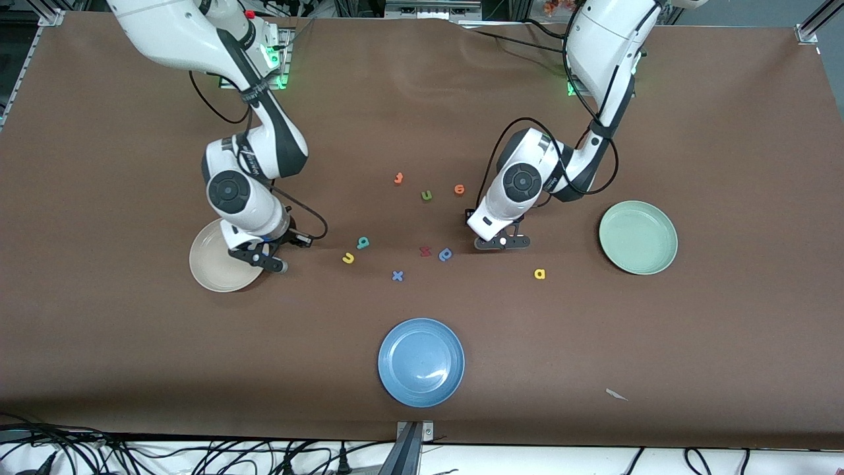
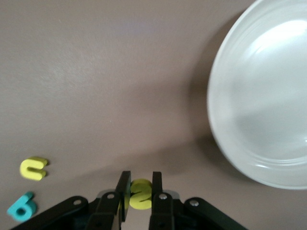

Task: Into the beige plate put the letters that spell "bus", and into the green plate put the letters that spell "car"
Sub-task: 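Grasp the yellow 2 with the right gripper while the left gripper grasps the j, then drop the yellow 2 onto the beige plate while the left gripper lifts the j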

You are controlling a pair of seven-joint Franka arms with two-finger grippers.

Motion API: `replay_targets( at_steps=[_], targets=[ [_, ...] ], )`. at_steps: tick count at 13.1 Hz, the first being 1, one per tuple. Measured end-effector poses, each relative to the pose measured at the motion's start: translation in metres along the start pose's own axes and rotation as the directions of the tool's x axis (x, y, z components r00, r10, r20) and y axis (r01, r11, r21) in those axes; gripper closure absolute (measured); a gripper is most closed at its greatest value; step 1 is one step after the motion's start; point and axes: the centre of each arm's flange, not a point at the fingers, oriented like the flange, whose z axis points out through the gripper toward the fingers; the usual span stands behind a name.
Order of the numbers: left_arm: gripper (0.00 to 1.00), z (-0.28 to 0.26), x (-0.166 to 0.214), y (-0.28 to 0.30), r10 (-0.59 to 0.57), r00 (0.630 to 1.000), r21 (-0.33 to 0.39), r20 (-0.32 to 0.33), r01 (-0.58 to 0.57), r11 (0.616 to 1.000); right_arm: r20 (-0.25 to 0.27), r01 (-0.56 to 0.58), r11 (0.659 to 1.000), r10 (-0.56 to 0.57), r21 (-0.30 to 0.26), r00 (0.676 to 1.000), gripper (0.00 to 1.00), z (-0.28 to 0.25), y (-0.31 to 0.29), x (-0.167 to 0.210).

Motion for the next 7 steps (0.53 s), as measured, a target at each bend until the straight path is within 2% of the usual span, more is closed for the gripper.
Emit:
replay_targets(
  at_steps=[4,7],
  targets=[
    [0.3,0.0,0.0,0.0,0.0,1.0,0.0,0.0,0.0,1.0,0.006,0.132,0.99,-0.132,-0.053,0.991,0.78,-0.031,0.065,0.049],
    [0.58,-0.003,-0.001,0.006,0.009,1.0,-0.004,-0.007,-0.009,1.0,0.024,0.24,0.968,-0.238,-0.076,0.971,0.78,-0.023,0.132,0.081]
  ],
)
